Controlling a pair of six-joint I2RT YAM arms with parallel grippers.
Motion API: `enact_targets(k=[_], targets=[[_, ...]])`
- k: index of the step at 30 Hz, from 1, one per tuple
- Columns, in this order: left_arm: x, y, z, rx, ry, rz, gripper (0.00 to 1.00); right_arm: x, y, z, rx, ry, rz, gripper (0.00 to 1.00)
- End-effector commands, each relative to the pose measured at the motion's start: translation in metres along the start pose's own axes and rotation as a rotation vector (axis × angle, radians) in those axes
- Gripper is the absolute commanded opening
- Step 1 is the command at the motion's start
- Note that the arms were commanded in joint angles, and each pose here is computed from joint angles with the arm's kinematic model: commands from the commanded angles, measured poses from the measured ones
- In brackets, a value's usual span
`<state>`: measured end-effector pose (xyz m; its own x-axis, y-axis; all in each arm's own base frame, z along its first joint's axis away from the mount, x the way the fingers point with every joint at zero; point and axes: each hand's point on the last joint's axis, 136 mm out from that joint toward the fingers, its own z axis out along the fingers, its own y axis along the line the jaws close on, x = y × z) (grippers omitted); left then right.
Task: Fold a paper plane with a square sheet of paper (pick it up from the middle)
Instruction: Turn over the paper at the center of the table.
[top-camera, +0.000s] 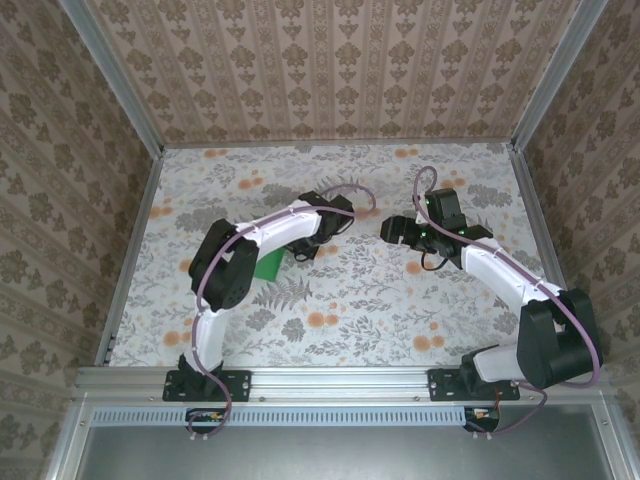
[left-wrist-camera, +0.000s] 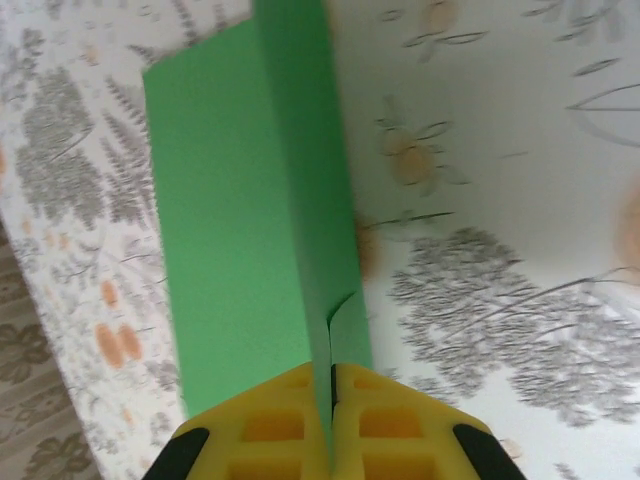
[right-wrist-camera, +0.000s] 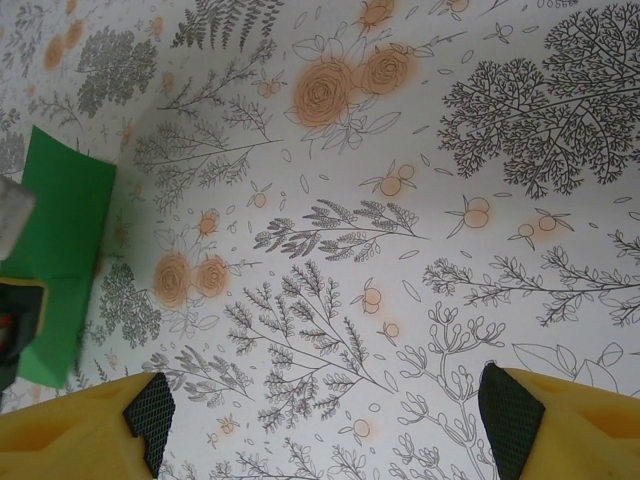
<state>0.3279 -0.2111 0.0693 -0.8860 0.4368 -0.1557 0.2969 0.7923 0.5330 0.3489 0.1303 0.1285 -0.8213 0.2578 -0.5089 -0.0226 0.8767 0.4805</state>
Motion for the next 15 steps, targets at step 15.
enact_targets(k=[15], targets=[[-0.011, -0.115, -0.032, 0.528, -0.046, -0.075, 0.44, 0.008, -0.016, 0.004, 0.041, 0.024, 0.080, 0.83]])
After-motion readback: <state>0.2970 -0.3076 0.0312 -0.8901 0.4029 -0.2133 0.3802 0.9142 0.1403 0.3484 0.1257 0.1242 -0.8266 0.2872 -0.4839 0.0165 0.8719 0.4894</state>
